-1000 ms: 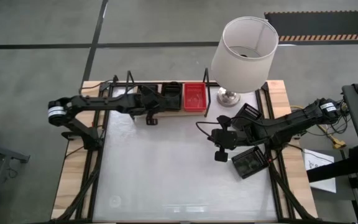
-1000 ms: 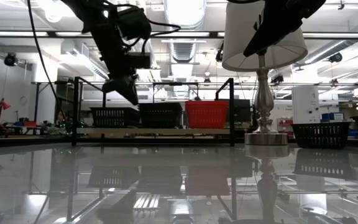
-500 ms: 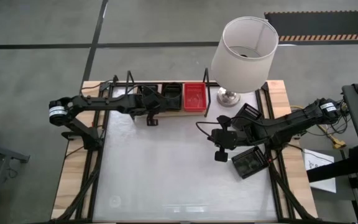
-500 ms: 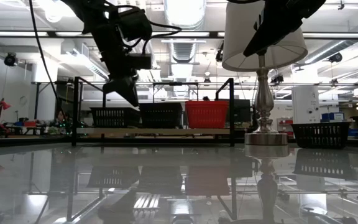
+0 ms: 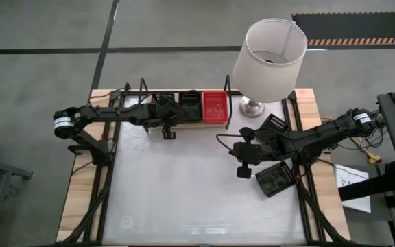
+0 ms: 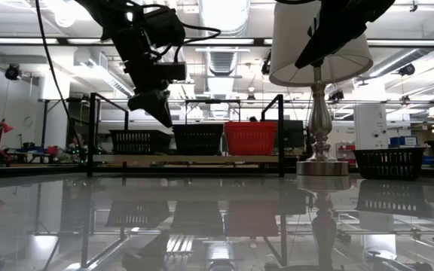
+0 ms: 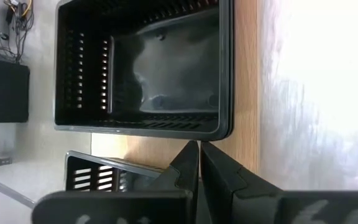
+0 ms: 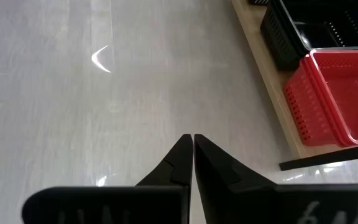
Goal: Stack baskets on shelf by color
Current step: Adjust the right black bins on the shelf
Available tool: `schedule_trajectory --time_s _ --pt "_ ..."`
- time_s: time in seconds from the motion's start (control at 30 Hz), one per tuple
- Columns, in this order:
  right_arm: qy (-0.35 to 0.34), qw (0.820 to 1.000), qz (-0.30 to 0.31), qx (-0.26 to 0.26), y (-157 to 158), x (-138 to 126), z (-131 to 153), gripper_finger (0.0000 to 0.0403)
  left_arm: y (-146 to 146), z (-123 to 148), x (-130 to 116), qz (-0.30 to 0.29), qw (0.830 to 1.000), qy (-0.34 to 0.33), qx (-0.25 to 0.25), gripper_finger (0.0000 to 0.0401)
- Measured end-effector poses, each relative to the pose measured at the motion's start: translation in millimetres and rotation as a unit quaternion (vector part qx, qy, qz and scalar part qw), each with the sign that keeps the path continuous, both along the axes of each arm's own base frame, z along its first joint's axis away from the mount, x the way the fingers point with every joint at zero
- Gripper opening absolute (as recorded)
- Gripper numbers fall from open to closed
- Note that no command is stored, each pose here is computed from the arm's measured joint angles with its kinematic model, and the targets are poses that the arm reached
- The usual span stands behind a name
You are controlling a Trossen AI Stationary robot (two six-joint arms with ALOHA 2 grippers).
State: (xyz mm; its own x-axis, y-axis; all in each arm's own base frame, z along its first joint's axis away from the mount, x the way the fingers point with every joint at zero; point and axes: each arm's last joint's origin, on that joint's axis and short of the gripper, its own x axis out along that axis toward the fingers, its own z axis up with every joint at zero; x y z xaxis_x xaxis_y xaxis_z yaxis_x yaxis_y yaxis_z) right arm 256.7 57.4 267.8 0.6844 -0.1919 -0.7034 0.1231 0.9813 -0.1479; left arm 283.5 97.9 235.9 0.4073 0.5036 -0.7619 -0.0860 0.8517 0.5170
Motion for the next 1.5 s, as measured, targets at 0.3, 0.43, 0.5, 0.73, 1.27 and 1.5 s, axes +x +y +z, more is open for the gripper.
schedule_trajectory --time_s 0.3,0.43,0.5,0.73,1.27,1.5 --pt "0.000 1.000 0.000 0.000 0.0 0.0 0.0 0.0009 -3.3 4.9 -7.7 0.007 1.000 0.013 0.001 0.0000" --pt "0.000 1.000 0.000 0.000 0.0 0.0 0.0 0.0009 -7.8 14.7 -21.3 0.037 0.999 0.013 -0.009 0.0000" --pt "0.000 1.000 0.000 0.000 0.0 0.0 0.0 0.0009 -11.5 20.5 -25.4 0.036 0.999 -0.009 -0.019 0.0000" --pt "0.000 1.000 0.000 -0.001 0.0 0.0 0.0 0.0009 -20.6 31.9 -0.7 -0.023 0.985 -0.168 -0.037 0.0000" --pt "0.010 1.000 -0.012 0.002 -0.9 -2.6 -8.4 0.0009 -1.2 -4.4 19.6 0.004 0.993 -0.115 -0.024 0.0000" --pt "0.010 1.000 -0.012 0.002 -0.9 -2.6 -8.6 0.0009 -2.6 -1.9 14.5 0.008 0.994 -0.104 -0.028 0.0000"
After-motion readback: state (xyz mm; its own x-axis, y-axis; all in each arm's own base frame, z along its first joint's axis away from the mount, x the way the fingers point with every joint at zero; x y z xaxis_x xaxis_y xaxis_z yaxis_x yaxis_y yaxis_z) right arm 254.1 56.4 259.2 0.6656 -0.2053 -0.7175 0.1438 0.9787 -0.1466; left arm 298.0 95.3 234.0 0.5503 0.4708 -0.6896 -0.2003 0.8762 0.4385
